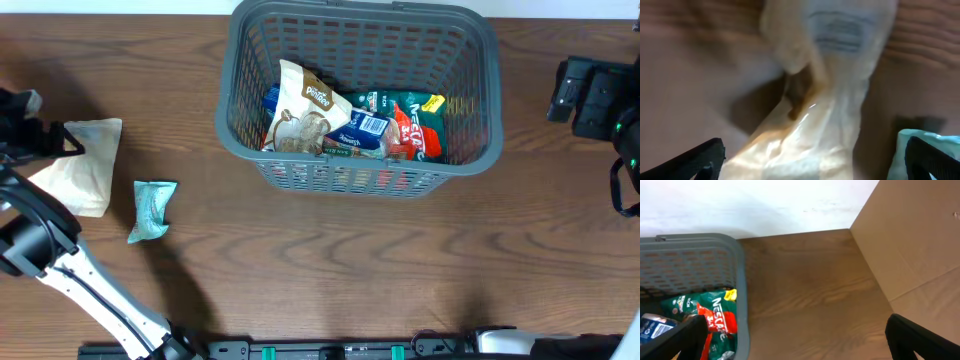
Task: Pack container
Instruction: 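Move the left gripper back left to the cream paper pouch, then close the left gripper on the cream pouch's top and lift it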
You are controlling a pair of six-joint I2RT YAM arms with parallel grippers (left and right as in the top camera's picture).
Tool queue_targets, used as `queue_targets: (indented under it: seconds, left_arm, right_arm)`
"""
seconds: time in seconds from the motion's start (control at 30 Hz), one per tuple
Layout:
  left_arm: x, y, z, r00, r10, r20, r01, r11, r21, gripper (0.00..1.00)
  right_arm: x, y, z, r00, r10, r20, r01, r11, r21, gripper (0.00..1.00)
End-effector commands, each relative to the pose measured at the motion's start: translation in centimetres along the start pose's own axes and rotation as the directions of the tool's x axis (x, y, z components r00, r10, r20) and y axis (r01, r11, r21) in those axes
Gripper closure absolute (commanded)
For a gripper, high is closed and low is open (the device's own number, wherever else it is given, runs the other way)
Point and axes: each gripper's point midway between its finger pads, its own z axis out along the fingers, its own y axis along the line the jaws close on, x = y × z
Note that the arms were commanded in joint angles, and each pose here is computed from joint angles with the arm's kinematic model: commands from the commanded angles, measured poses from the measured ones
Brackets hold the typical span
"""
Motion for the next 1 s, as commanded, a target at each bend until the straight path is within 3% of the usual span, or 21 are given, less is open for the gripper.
queue_targets:
  seconds: [0.0,0.6,0.97]
  left_arm:
    - [-0.8,-1.2,1.9,0.997,0.064,0.031,-0.067,0.993,0.101,0.02]
    - [-1.6,-3.2,8.3,0.99,0.133,-0.047,-0.125,0.981,0.147,0.02]
    - [-0.2,-4.1,11.9,0.982,0.145,-0.123,-0.122,0.977,0.177,0.02]
  right_arm:
    - [0.0,-0.4,0.0,1.0,0.018,0.001,-0.018,1.0,0.017,0.01]
    - [0.0,-0.4,0.0,1.0,0.018,0.001,-0.018,1.0,0.017,0.01]
    - [0.0,-0.4,0.0,1.0,0.018,0.001,-0.018,1.0,0.017,0.01]
